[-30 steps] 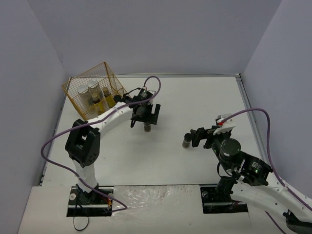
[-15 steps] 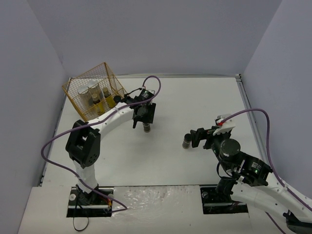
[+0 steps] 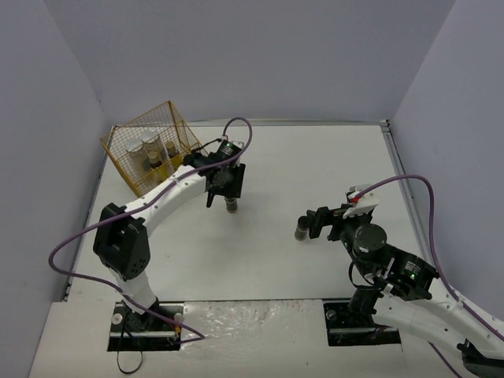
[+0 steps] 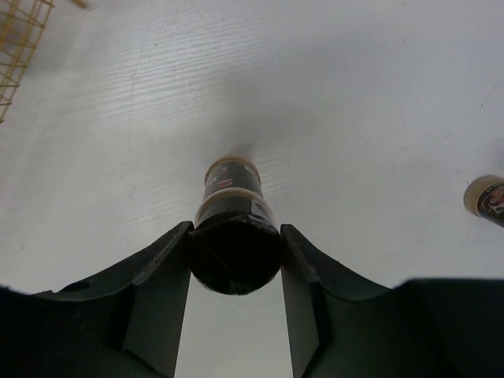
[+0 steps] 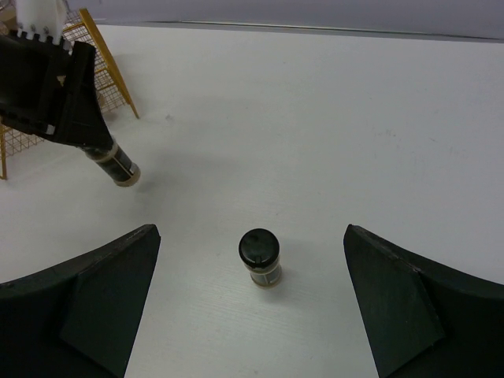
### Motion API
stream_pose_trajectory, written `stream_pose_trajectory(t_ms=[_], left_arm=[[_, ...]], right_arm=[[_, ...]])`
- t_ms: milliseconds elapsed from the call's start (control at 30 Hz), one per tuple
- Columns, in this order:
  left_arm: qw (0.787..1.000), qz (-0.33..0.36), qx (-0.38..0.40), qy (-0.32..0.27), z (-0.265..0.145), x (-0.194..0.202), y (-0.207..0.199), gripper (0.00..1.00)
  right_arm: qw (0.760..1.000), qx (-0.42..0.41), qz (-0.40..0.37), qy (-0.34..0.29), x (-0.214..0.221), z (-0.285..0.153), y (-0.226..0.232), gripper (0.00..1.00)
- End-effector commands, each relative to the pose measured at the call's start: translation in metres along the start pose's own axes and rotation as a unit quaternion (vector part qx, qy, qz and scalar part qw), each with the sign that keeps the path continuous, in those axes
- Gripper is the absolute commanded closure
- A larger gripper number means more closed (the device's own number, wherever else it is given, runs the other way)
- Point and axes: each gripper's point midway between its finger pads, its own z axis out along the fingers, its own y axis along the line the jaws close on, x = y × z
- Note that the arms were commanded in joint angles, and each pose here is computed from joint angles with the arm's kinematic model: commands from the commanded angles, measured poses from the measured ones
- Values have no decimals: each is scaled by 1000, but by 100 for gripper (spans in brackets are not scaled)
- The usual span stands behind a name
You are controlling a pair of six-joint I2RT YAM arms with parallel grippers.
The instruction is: Organize the condiment bottles
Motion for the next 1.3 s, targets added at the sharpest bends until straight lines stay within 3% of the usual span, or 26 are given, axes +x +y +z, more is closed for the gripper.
stream_pose_trajectory(t_ms=[0, 133, 400, 700, 1033, 1267], left_arm=[[995, -39, -16, -87, -79, -46, 35, 90], [990, -70, -30, -121, -115, -61, 73, 90], [981, -105, -59, -154, -136, -85, 128, 90], [978, -123, -92, -144, -101, -101, 162, 90], [976, -118, -107, -146, -77, -114, 172, 90], [981, -130, -104, -103, -48, -102, 172, 80]], right_arm=[[1000, 2, 20, -23, -12, 4, 5, 0], [1000, 1, 19, -23, -12, 4, 6, 0], [999, -1, 22, -25, -13, 3, 6, 0], [999, -4, 29, -33, -16, -1, 4, 0], [999, -5, 26, -29, -15, 0, 6, 0], [999, -4, 26, -29, -14, 0, 5, 0]])
